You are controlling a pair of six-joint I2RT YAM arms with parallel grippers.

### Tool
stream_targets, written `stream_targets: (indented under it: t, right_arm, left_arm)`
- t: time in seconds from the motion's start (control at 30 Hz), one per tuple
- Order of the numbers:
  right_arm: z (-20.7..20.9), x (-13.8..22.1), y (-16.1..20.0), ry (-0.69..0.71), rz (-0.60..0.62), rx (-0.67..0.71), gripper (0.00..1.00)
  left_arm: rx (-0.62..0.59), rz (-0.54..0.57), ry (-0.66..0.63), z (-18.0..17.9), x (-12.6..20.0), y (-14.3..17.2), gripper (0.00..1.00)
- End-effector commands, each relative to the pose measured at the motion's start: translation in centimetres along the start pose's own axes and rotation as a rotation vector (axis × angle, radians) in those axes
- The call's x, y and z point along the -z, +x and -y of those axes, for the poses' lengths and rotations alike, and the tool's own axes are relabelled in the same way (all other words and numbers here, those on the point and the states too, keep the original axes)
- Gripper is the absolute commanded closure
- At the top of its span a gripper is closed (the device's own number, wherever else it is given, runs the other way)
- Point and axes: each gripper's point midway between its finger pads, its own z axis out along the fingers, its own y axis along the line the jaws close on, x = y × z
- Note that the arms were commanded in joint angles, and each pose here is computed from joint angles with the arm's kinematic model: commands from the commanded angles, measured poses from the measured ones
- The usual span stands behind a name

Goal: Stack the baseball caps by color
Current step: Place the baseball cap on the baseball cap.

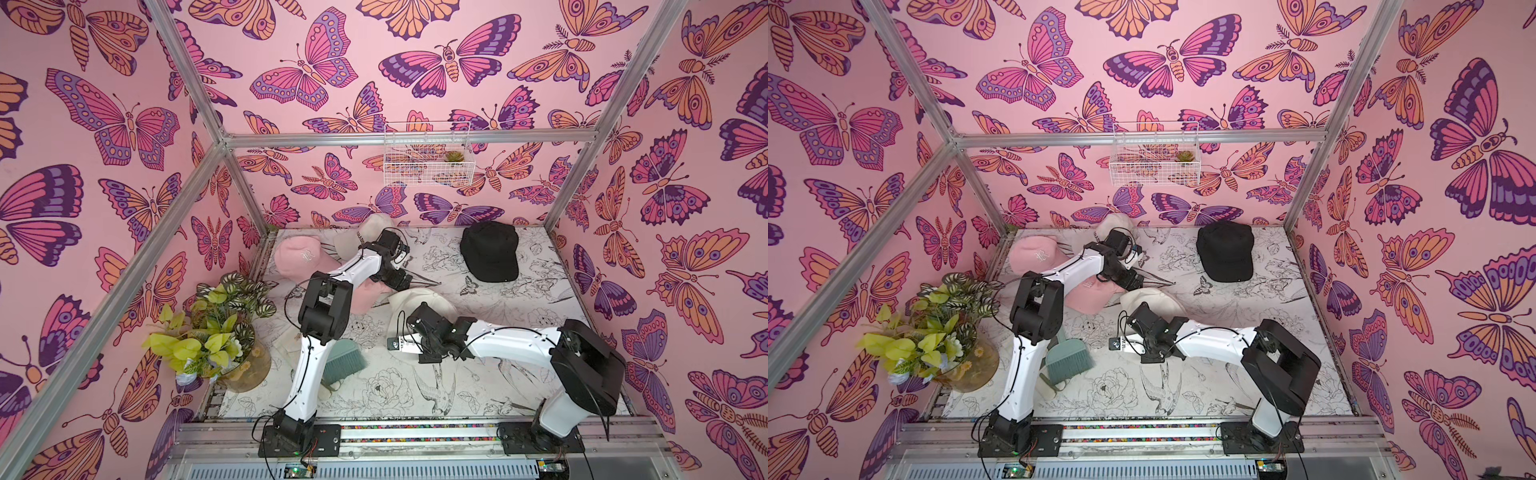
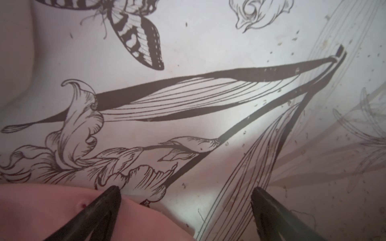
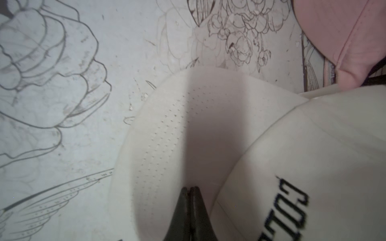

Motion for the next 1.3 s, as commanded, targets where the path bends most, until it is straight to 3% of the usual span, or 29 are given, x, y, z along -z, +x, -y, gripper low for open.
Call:
stream_targets:
  t: [0.0,0.2,0.33,0.5,0.7,0.8,1.0,1.13,1.27]
  right_arm:
    - [0.7,0.3,1.2,0.004,-0.061,0.027,1.0]
    - [0.8,-0.9,3.6,-0.036,-0.177,0.07,1.0]
    - [-1.7,-2.3,6.1,-0.155,-0.281,0.125,1.0]
    - [-3.7,-2.4,6.7,-0.258,-0.292,0.148,1.0]
    - [-4.5,-2.0,6.3,-0.314,-0.236,0.181,1.0]
    - [-3.6,-2.0,6.5,-0.321,-0.23,0.19,1.0]
    - [-1.1,-2.3,7.5,-0.309,-0.264,0.248,1.0]
    - [-0.6,-1.9,7.5,-0.38,-0.254,0.265,1.0]
    - [-0.6,-2.0,7.7,-0.427,-0.256,0.369,1.0]
  left_arm:
    - [0.004,-0.043,0.003,0.3,0.1,1.4,0.0]
    - [0.004,-0.032,0.023,0.6,0.3,1.0,0.0]
    - [-0.001,-0.018,0.031,0.8,0.5,0.6,0.0]
    - [-0.009,0.028,0.02,0.6,1.8,-1.0,0.0]
    - [0.064,0.188,-0.059,-0.7,6.6,-5.4,0.0]
    - [0.173,0.277,-0.092,-2.2,9.8,-7.0,0.0]
    - [0.323,0.391,-0.138,-5.0,13.9,-5.8,0.0]
    - [0.395,0.439,-0.169,-6.5,15.4,-3.1,0.0]
    - [0.536,0.49,-0.162,-9.0,16.0,0.2,0.0]
